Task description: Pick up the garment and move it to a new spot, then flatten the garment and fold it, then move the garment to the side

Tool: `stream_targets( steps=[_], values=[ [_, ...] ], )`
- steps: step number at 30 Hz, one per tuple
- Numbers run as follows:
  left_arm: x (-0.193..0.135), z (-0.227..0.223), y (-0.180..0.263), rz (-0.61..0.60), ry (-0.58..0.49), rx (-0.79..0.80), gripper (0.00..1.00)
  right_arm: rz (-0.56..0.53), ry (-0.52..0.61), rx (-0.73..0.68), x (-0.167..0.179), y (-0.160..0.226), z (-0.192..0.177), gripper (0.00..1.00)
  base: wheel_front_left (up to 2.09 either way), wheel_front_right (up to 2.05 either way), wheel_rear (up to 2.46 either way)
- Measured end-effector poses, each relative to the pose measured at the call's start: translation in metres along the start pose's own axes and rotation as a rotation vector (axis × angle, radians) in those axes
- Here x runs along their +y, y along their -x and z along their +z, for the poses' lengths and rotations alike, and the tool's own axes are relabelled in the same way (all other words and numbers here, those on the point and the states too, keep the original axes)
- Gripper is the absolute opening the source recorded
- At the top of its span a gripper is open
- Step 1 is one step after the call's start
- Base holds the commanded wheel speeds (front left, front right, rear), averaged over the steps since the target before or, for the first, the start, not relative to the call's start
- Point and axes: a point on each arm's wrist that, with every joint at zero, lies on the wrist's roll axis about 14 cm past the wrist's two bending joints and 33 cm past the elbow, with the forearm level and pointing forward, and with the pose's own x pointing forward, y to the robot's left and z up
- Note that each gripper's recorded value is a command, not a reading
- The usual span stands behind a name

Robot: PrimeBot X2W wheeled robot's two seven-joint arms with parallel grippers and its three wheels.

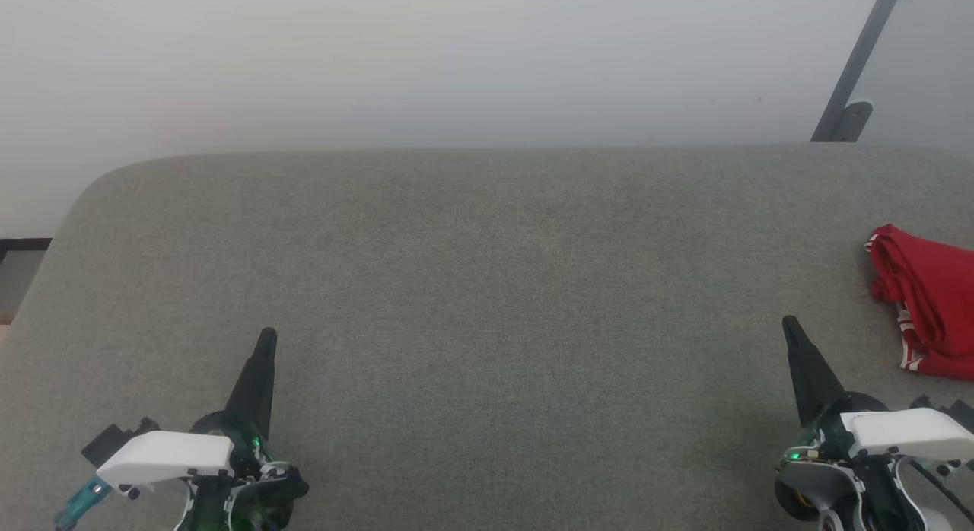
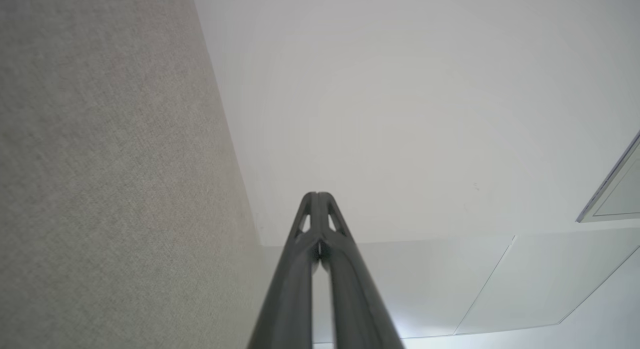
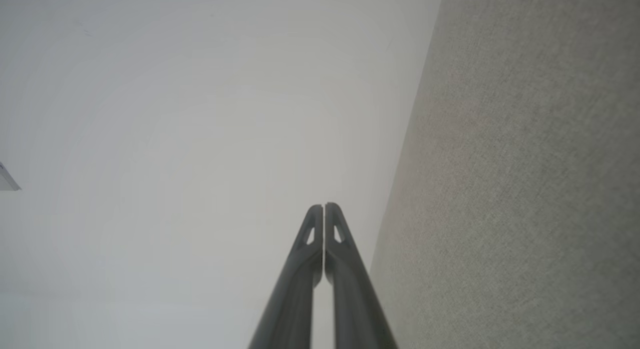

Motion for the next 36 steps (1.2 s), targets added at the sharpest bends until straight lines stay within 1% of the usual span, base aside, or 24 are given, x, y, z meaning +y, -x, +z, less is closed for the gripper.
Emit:
stream_targets(
  steps=[3,36],
  values=[
    [-0.0009,-0.0009,-0.0011,-0.003,0.012,0.003,0.00,0.000,-0.015,0.000,-0.0003,-0.0002,-0.0002,0.00,0.00,0.00,0.00],
    [-0.0007,-0.0004,-0.0010,-0.003,0.014,0.001,0.00,0.001,-0.015,-0.001,-0.0001,-0.0004,-0.0001,0.00,0.00,0.00,0.00]
  ],
)
